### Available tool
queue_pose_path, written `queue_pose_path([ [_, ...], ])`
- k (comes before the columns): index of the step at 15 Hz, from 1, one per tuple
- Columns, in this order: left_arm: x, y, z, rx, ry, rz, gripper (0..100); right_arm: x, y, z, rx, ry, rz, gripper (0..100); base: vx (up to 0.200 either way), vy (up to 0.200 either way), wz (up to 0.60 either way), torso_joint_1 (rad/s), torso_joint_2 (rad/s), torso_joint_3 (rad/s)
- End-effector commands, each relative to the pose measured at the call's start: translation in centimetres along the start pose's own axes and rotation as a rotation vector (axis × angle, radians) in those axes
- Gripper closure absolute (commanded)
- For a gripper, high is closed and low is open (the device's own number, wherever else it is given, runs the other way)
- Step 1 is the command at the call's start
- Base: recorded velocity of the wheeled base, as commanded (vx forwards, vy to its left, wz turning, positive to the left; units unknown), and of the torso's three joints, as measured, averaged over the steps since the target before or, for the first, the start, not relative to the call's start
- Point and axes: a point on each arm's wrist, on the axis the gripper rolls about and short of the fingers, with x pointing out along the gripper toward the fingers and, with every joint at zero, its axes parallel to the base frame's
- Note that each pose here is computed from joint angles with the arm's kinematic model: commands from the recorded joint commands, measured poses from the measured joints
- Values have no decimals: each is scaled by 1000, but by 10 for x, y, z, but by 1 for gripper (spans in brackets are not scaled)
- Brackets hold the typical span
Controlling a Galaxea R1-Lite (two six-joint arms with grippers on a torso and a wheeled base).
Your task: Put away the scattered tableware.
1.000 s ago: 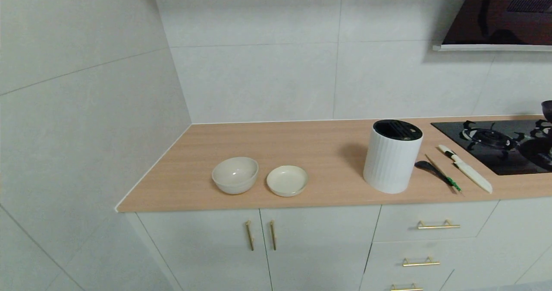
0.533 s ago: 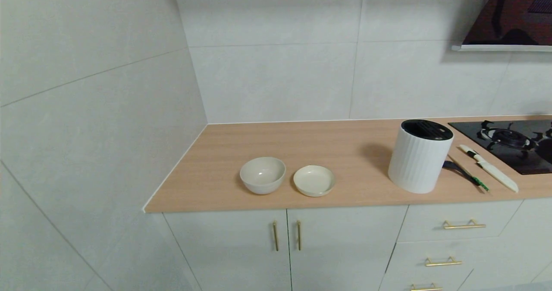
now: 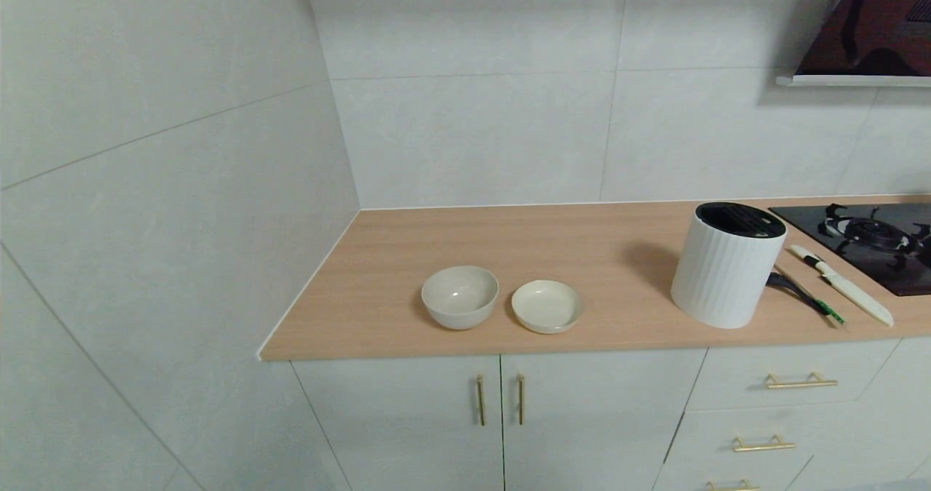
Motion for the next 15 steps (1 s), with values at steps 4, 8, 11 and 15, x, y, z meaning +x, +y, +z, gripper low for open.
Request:
queue_pose_path([
  [4, 0, 0, 0, -1, 2, 0, 0, 0, 0, 0, 0, 1, -1, 0, 0, 0, 0, -21, 42, 25],
  [8, 0, 0, 0, -1, 2, 0, 0, 0, 0, 0, 1, 1, -1, 0, 0, 0, 0, -172, 360, 188],
  [11, 0, 0, 0, -1, 2, 0, 0, 0, 0, 0, 1, 1, -1, 0, 0, 0, 0, -230, 505, 269],
  [15, 0, 0, 0, -1, 2, 0, 0, 0, 0, 0, 1, 1, -1, 0, 0, 0, 0, -253, 547, 300],
])
